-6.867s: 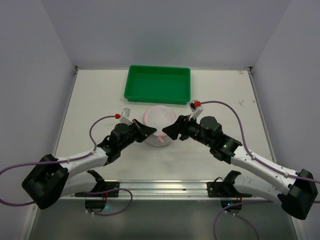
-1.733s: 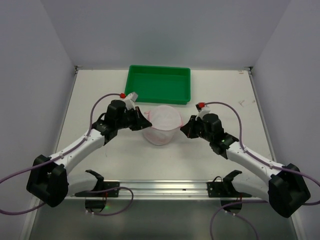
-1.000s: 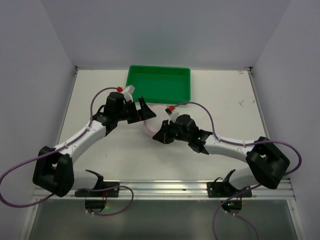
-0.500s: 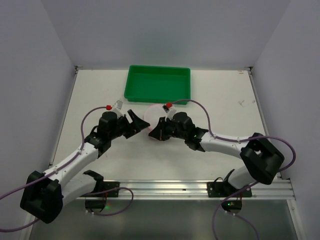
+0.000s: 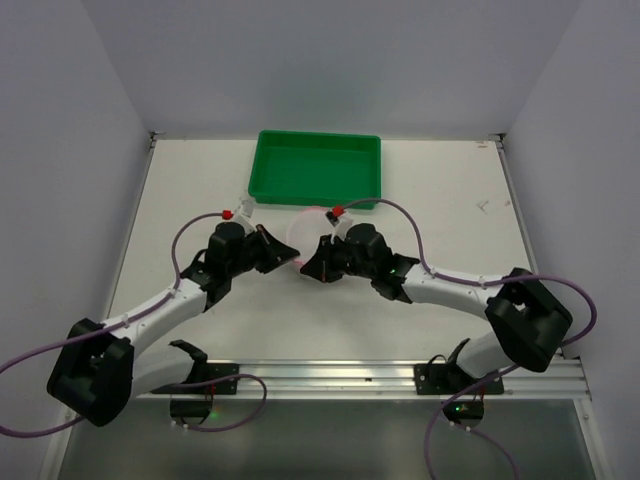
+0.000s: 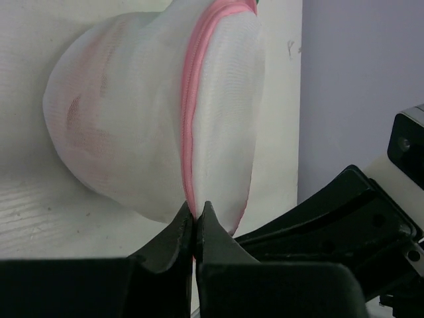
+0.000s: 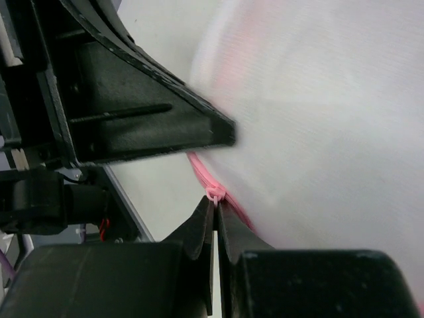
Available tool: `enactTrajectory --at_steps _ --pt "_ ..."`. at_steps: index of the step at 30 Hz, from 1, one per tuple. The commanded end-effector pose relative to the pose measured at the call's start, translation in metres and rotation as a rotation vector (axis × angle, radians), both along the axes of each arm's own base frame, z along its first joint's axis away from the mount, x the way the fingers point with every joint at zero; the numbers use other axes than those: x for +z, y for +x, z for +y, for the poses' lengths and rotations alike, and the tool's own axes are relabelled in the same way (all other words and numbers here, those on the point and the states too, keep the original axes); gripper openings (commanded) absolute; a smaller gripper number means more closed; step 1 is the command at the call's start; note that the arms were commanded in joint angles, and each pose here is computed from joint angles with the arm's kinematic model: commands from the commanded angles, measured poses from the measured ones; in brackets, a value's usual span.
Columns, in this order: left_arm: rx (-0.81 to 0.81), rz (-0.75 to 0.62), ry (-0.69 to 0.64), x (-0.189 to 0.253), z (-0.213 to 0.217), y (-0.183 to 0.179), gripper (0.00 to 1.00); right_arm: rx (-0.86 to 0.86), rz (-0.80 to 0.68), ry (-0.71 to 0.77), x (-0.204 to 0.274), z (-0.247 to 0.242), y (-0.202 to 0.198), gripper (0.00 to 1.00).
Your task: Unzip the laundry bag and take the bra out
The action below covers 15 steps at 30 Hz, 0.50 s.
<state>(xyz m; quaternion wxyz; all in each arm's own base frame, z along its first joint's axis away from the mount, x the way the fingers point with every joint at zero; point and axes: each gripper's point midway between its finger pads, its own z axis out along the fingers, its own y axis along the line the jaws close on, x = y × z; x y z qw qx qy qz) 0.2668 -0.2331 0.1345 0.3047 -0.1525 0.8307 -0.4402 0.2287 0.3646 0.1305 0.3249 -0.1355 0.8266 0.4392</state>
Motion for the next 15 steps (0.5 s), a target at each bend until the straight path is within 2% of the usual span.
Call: enactTrajectory --at_steps 1,5,7,9,11,15 --pt "0.027 -0.060 0.043 0.007 0.022 0.006 0.00 -0.035 -0.049 -0.061 0.004 -0.035 0.012 0.00" --pt "-0.102 -0.088 0.047 0.018 0.021 -0.004 0.00 -0.217 0.078 -0.139 -0.034 -0.118 0.038 0.00" --pt "-0.195 -0.088 0.074 0.019 0.015 -0.009 0.00 -0.294 0.050 -0.130 -0.027 -0.145 0.051 0.00" --pt "-0.319 -0.059 0.075 0.014 0.007 -0.025 0.00 -0.324 0.029 -0.156 -0.024 -0.158 0.056 0.00" --pt "-0.366 -0.084 0.082 0.020 0.005 -0.028 0.00 -0.374 -0.010 -0.171 -0.011 -0.166 0.067 0.00" --pt "-0.436 -0.086 0.181 0.008 0.013 -0.036 0.00 -0.367 -0.050 -0.179 0.004 -0.164 0.078 0.00"
